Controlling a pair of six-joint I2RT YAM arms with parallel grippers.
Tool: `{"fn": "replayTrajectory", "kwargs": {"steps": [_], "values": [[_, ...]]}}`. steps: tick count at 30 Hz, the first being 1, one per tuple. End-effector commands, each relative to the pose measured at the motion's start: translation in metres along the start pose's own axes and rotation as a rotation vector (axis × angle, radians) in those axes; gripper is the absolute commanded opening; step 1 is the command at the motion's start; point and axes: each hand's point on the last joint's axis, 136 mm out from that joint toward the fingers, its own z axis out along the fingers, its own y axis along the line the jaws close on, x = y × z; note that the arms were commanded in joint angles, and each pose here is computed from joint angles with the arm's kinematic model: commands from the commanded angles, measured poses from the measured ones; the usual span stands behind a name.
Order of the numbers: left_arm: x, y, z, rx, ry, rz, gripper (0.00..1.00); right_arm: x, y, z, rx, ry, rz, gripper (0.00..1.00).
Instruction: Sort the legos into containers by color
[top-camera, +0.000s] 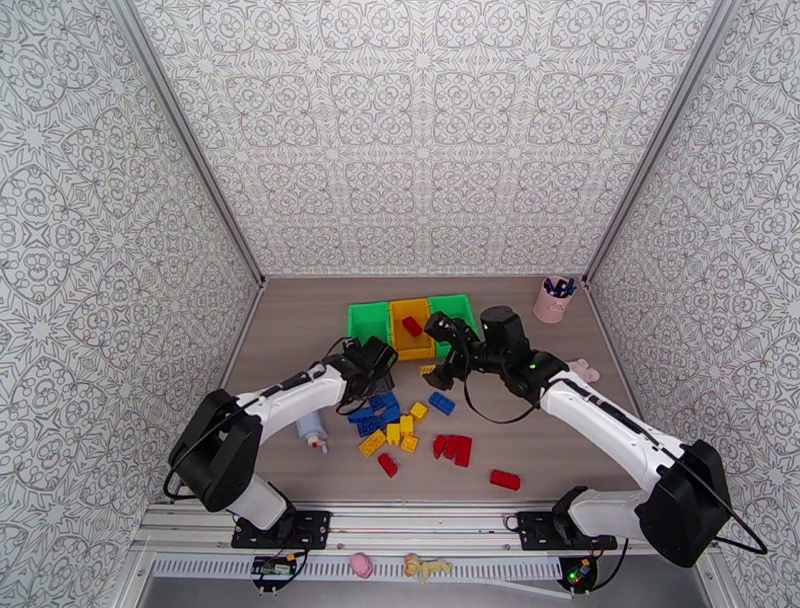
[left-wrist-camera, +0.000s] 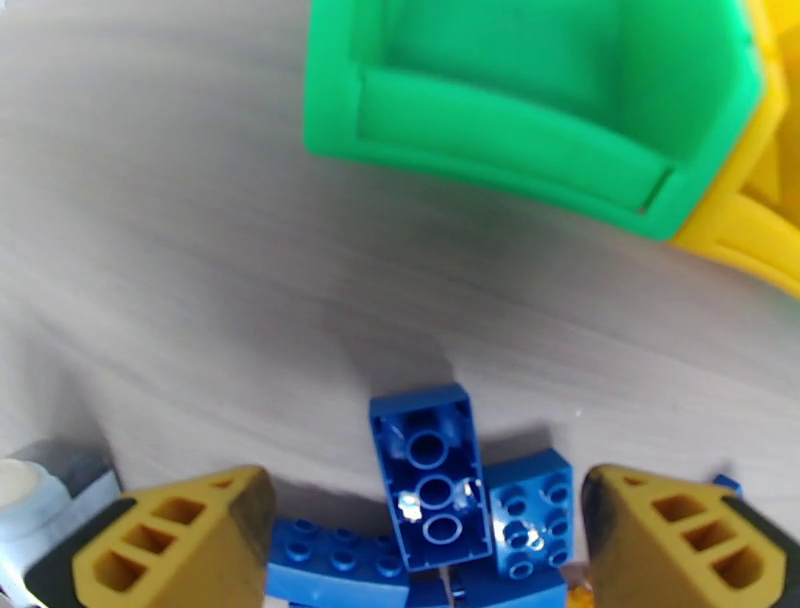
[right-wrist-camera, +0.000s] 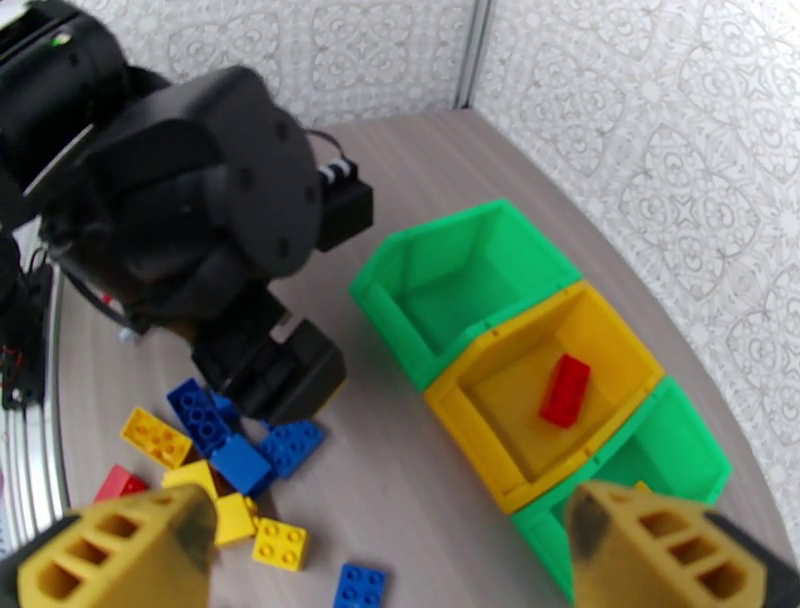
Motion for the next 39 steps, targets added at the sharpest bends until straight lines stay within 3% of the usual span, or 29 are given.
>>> {"fn": "replayTrajectory", "kwargs": {"steps": [1,9,18,21,29,34,39], "values": [[0.01,-0.007,0.009,0.026,0.084,-0.029,0.79,0.001,0.01,0.001,-0.059,0.019,-0.014,0.95],[0.019,-0.008,0.028,0.023,0.138,-0.048,0.68,0.001,0.011,0.002,-0.063,0.016,0.0,0.96],[0.016,-0.004,0.03,0.013,0.128,-0.053,0.37,0.0,0.01,0.004,-0.061,0.014,0.009,0.96],[0.013,-0.003,0.027,0.015,0.119,-0.052,0.32,-0.002,0.009,0.002,-0.052,0.006,0.005,0.96],[-0.025,-0.013,-0.015,0.088,-0.029,-0.018,0.32,-0.007,0.007,-0.002,-0.034,-0.03,0.021,0.96],[-0.067,-0.035,-0.05,0.203,-0.186,0.038,0.33,-0.009,0.006,0.002,-0.035,-0.05,0.04,0.96],[-0.116,-0.05,-0.063,0.249,-0.277,0.036,0.33,-0.009,-0.001,0.006,-0.004,-0.047,0.039,0.96]]}}
